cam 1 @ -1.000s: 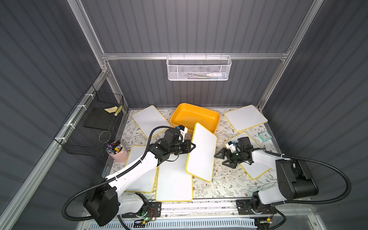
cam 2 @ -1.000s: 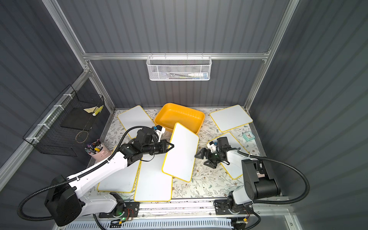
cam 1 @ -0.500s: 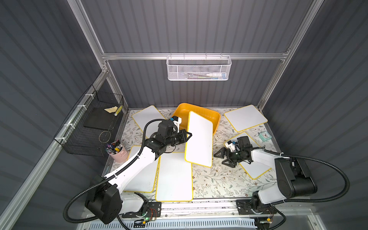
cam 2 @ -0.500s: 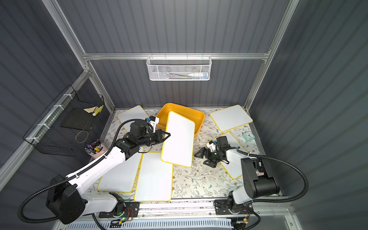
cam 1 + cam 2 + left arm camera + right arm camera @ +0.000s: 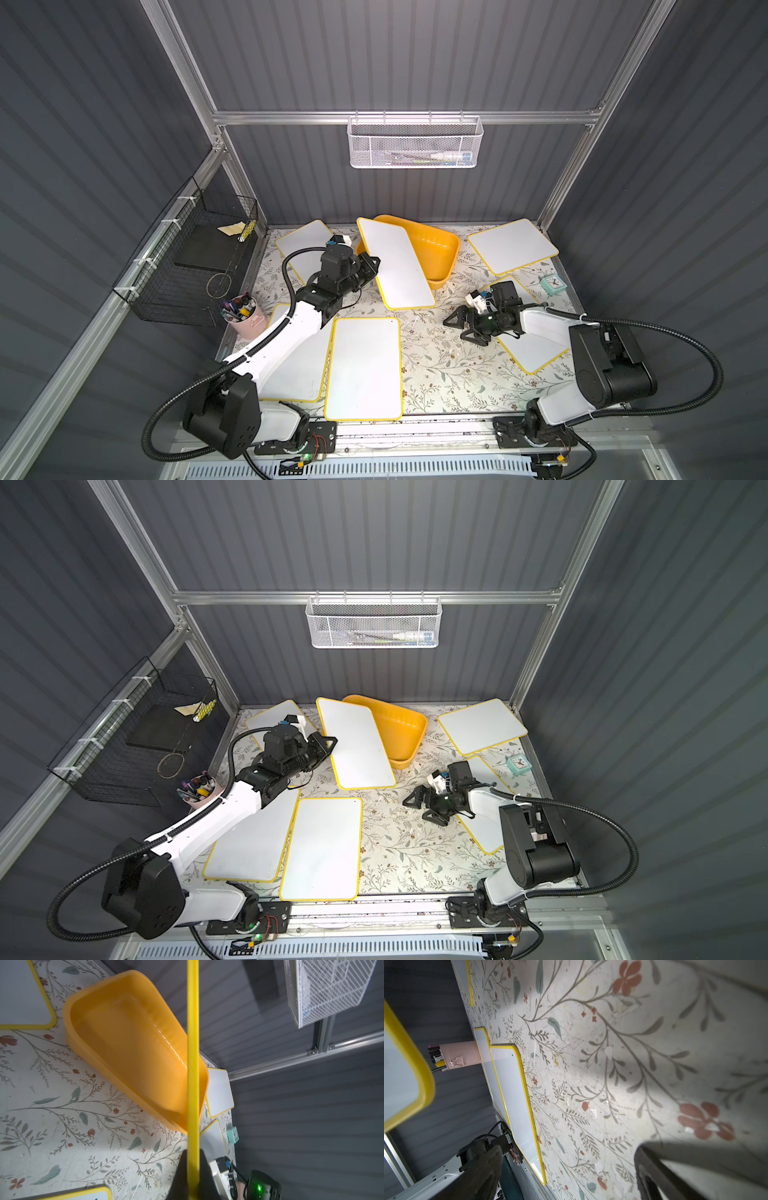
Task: Put the whiteboard into the storage box
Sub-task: Place the whiteboard in the storage box.
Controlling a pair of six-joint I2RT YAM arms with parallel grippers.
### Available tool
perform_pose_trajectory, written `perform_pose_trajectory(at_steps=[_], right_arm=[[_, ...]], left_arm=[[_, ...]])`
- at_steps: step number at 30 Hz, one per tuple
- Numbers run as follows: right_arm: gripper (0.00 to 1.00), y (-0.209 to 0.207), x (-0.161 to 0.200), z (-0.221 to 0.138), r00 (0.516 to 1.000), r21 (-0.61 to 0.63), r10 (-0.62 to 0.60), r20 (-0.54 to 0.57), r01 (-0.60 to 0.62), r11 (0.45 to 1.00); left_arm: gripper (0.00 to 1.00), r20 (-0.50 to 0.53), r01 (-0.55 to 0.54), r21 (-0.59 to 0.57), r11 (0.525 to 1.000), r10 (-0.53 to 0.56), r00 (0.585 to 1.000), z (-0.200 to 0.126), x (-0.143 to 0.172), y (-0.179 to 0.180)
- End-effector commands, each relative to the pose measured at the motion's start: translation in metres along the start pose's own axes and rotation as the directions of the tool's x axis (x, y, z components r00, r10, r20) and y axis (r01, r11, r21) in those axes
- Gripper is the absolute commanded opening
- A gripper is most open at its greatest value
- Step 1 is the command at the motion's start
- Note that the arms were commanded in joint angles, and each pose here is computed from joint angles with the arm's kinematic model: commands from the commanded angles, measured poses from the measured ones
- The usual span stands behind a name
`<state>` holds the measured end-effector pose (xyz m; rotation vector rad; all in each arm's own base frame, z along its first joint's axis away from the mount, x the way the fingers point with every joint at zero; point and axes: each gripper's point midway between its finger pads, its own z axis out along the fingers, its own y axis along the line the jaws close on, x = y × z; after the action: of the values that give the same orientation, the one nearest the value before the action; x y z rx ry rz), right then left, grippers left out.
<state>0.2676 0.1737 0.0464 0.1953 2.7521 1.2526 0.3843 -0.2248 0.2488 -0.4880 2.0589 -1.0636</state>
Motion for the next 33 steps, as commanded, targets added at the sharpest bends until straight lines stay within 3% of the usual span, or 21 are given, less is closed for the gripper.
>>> perform_pose_trajectory(at_steps=[1, 5, 9, 11, 18, 23, 33], right_arm=[[0.99, -0.015, 0.004, 0.003, 1.0, 0.076, -0.007, -0.004, 0.007, 0.997], [0.98, -0.015, 0.003, 0.001, 0.999, 0.101, -0.035, -0.003, 0.036, 0.994], [0.99, -0.01, -0.005, -0.008, 0.984, 0.192, -0.169, 0.06, 0.155, 0.969], [0.99, -0.013, -0.01, -0.014, 0.971, 0.28, -0.224, 0.078, 0.194, 0.94], [0.99, -0.018, -0.013, -0.015, 0.938, 0.397, -0.321, 0.133, 0.246, 0.884], [0.99, -0.003, -0.008, -0.023, 0.889, 0.402, -0.414, 0.196, 0.313, 0.861], [0.99, -0.003, -0.006, -0.022, 0.885, 0.405, -0.422, 0.197, 0.318, 0.857]], left_arm=[[0.0, 0.198, 0.104, 0.095, 0.99, -0.121, 0.973, -0.005, -0.047, -0.028], [0.0, 0.282, 0.155, 0.06, 0.986, -0.166, 0.945, 0.0, -0.063, -0.019], [0.0, 0.329, 0.201, 0.079, 0.976, -0.216, 0.919, 0.01, -0.072, -0.017], [0.0, 0.338, 0.225, 0.083, 0.971, -0.24, 0.91, 0.019, -0.074, -0.014], [0.0, 0.345, 0.262, 0.156, 0.952, -0.301, 0.889, 0.05, -0.07, -0.023], [0.0, 0.401, 0.252, 0.118, 0.96, -0.278, 0.873, 0.06, -0.065, -0.023], [0.0, 0.473, 0.261, 0.093, 0.961, -0.273, 0.837, 0.096, -0.052, -0.024]])
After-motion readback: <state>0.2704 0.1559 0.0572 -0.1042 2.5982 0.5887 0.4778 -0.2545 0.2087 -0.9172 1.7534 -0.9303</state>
